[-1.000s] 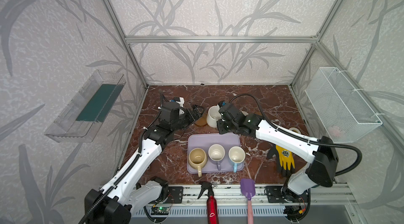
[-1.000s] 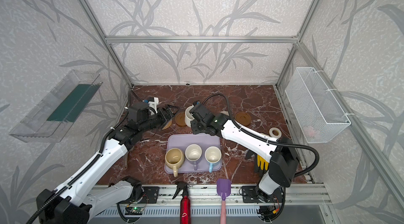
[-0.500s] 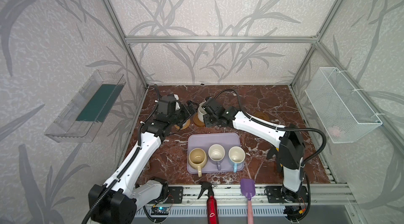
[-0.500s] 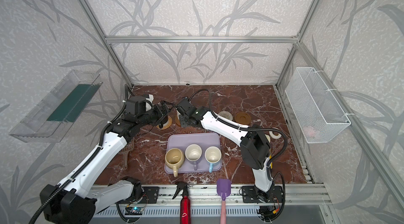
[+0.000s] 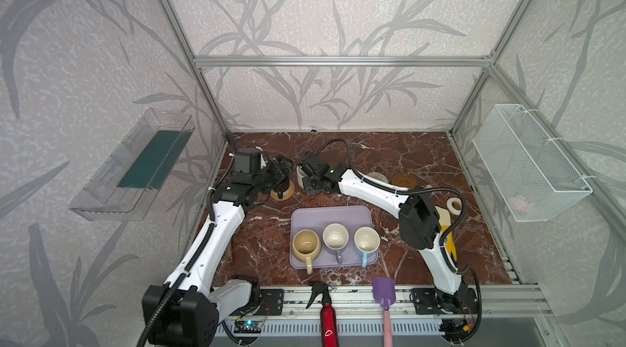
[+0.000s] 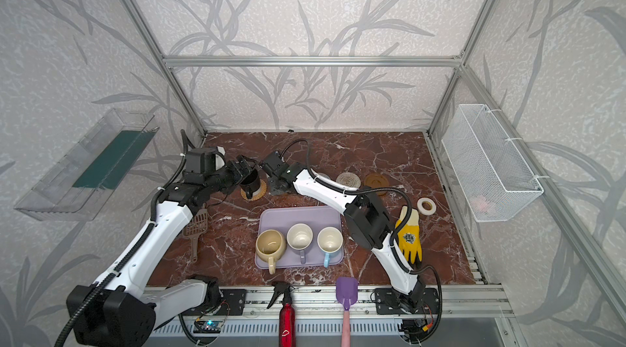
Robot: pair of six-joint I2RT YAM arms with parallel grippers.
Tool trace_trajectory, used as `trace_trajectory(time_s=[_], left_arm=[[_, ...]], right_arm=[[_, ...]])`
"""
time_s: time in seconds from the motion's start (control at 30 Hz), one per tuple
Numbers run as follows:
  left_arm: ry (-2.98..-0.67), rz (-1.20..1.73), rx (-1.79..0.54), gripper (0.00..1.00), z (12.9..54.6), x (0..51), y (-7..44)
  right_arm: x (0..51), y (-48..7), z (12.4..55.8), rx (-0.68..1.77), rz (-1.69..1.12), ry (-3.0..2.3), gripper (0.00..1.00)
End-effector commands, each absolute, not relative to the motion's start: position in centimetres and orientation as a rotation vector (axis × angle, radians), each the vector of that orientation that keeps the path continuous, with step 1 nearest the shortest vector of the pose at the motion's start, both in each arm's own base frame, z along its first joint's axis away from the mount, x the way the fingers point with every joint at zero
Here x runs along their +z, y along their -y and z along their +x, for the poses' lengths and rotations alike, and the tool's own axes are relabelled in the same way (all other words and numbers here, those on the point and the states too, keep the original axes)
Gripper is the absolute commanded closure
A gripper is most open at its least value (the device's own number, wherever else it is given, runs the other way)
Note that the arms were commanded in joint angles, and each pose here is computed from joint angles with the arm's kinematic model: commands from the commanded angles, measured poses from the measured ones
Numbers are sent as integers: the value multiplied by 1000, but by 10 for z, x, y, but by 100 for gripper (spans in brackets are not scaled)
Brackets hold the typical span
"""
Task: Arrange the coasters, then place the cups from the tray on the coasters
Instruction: 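Lower the white speckled mug onto the wooden coaster beside the black mug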
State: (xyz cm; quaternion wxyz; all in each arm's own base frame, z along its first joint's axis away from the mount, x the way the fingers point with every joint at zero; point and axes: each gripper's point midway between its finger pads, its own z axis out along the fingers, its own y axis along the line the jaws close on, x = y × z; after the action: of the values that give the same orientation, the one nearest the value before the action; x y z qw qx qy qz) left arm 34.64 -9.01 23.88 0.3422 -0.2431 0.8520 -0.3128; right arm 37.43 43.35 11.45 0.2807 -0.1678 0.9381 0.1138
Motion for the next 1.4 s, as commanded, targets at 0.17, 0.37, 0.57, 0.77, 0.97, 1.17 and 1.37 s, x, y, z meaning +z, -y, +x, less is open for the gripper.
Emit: trace_trajectory(time_s=[0.17,0.37,0.57,0.77,0.97,1.17,1.37], left_arm=[[-2230,-600,-824,7,345,238,91],[-2232,-625,-871,7,347,228,96],[-2170,-619,-887,10,344,236,94],[-2170,-657,-900,10,343,233,88],[-2176,-670,-911,11,343,226,88],[-2126,-695,-1048,13,348,223,100],[-2145,-698,-1019,13,346,219,97]], right_arm=[[139,-449,391,205,-485,-2416,100],[128,-448,392,160,-470,-2439,100],[124,-446,392,164,-435,-2455,100],[116,-446,391,179,-406,-2472,100],[112,-439,390,149,-379,-2489,100],[103,-436,388,176,-316,-2533,100],[101,-427,386,135,-301,-2546,100]])
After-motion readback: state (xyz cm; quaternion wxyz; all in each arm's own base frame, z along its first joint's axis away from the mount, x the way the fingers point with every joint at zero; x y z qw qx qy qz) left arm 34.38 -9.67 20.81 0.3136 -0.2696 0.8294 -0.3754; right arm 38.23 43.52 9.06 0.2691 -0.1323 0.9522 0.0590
